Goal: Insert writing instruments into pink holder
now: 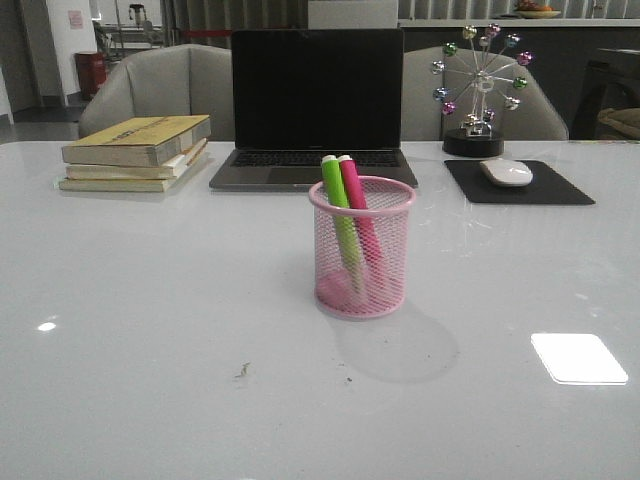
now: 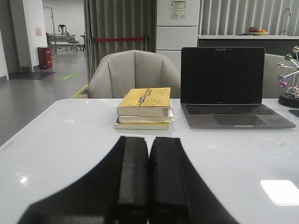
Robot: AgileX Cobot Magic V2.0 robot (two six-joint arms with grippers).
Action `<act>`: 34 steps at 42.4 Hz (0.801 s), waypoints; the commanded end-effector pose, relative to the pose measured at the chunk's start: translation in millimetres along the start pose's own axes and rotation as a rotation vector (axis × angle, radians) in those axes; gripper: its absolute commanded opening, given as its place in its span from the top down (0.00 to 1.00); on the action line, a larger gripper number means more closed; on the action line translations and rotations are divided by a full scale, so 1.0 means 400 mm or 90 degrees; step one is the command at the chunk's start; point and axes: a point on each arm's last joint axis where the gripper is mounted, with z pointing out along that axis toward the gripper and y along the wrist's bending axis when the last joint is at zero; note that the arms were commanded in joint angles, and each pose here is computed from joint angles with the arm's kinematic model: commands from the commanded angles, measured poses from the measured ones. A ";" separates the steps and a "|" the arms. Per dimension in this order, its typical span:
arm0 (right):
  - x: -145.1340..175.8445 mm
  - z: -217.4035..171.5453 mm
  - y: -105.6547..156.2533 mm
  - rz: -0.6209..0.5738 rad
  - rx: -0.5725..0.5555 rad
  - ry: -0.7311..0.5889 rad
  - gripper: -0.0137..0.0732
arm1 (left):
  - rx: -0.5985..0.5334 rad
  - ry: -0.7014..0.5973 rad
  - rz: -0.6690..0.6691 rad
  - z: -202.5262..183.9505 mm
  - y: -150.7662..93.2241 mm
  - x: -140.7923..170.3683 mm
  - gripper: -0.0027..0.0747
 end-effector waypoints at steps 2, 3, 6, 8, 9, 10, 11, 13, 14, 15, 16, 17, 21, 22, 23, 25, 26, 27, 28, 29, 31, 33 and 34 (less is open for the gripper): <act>-0.022 -0.005 -0.002 0.002 0.009 -0.098 0.78 | 0.006 -0.064 -0.012 -0.005 -0.001 -0.020 0.85; -0.022 -0.005 -0.002 0.003 0.009 -0.100 0.78 | 0.006 -0.064 -0.012 -0.005 -0.001 -0.020 0.85; -0.024 -0.005 -0.002 0.011 0.009 -0.105 0.78 | 0.006 -0.064 -0.012 -0.005 -0.001 -0.020 0.85; -0.026 -0.005 -0.002 0.015 0.008 -0.112 0.78 | 0.006 -0.064 -0.012 -0.005 -0.001 -0.020 0.85; -0.027 -0.005 -0.002 0.018 0.008 -0.114 0.78 | 0.006 -0.064 -0.012 -0.005 -0.001 -0.020 0.85; -0.029 -0.006 -0.003 0.019 0.008 -0.120 0.78 | 0.006 -0.064 -0.012 -0.005 -0.001 -0.020 0.85; -0.031 -0.006 -0.003 0.019 0.009 -0.125 0.78 | 0.006 -0.064 -0.012 -0.005 -0.001 -0.020 0.85; -0.033 -0.007 -0.003 0.019 0.009 -0.131 0.78 | 0.006 -0.064 -0.012 -0.005 -0.001 -0.020 0.85; -0.034 -0.007 -0.003 0.019 0.009 -0.135 0.78 | 0.006 -0.064 -0.012 -0.005 -0.001 -0.020 0.85; -0.035 -0.007 -0.003 0.020 0.009 -0.137 0.78 | 0.006 -0.064 -0.012 -0.005 -0.001 -0.020 0.85; -0.035 -0.007 -0.003 0.023 0.008 -0.138 0.78 | 0.006 -0.064 -0.012 -0.005 -0.001 -0.020 0.85; -0.035 -0.007 -0.003 0.028 0.008 -0.138 0.78 | 0.006 -0.064 -0.012 -0.005 -0.001 -0.020 0.85; -0.033 -0.007 -0.003 0.037 0.008 -0.133 0.78 | 0.006 -0.064 -0.012 -0.005 -0.001 -0.020 0.85; -0.033 -0.007 -0.003 0.040 0.008 -0.133 0.78 | 0.006 -0.064 -0.012 -0.005 -0.001 -0.020 0.85; -0.033 -0.007 -0.003 0.043 0.007 -0.133 0.78 | 0.006 -0.064 -0.012 -0.005 -0.001 -0.020 0.85; -0.030 -0.006 -0.003 0.055 0.007 -0.124 0.78 | 0.006 -0.064 -0.012 -0.005 -0.001 -0.020 0.85; -0.030 -0.006 -0.003 0.056 0.007 -0.123 0.78 | 0.006 -0.064 -0.012 -0.005 -0.001 -0.020 0.85; -0.030 -0.006 -0.003 0.056 0.007 -0.123 0.78 | 0.006 -0.064 -0.012 -0.005 -0.001 -0.020 0.85; -0.031 -0.006 -0.003 0.052 0.007 -0.125 0.78 | 0.006 -0.064 -0.012 -0.005 -0.001 -0.020 0.85; -0.030 -0.006 -0.003 0.052 0.007 -0.124 0.78 | 0.006 -0.064 -0.012 -0.005 -0.001 -0.020 0.85; -0.029 -0.006 -0.003 0.052 0.007 -0.121 0.78 | 0.006 -0.064 -0.012 -0.005 -0.001 -0.020 0.85; -0.029 -0.006 -0.003 0.052 0.007 -0.121 0.78 | 0.006 -0.064 -0.012 -0.005 -0.001 -0.020 0.85; -0.029 -0.006 -0.003 0.052 0.007 -0.121 0.78 | 0.006 -0.064 -0.012 -0.005 -0.001 -0.020 0.85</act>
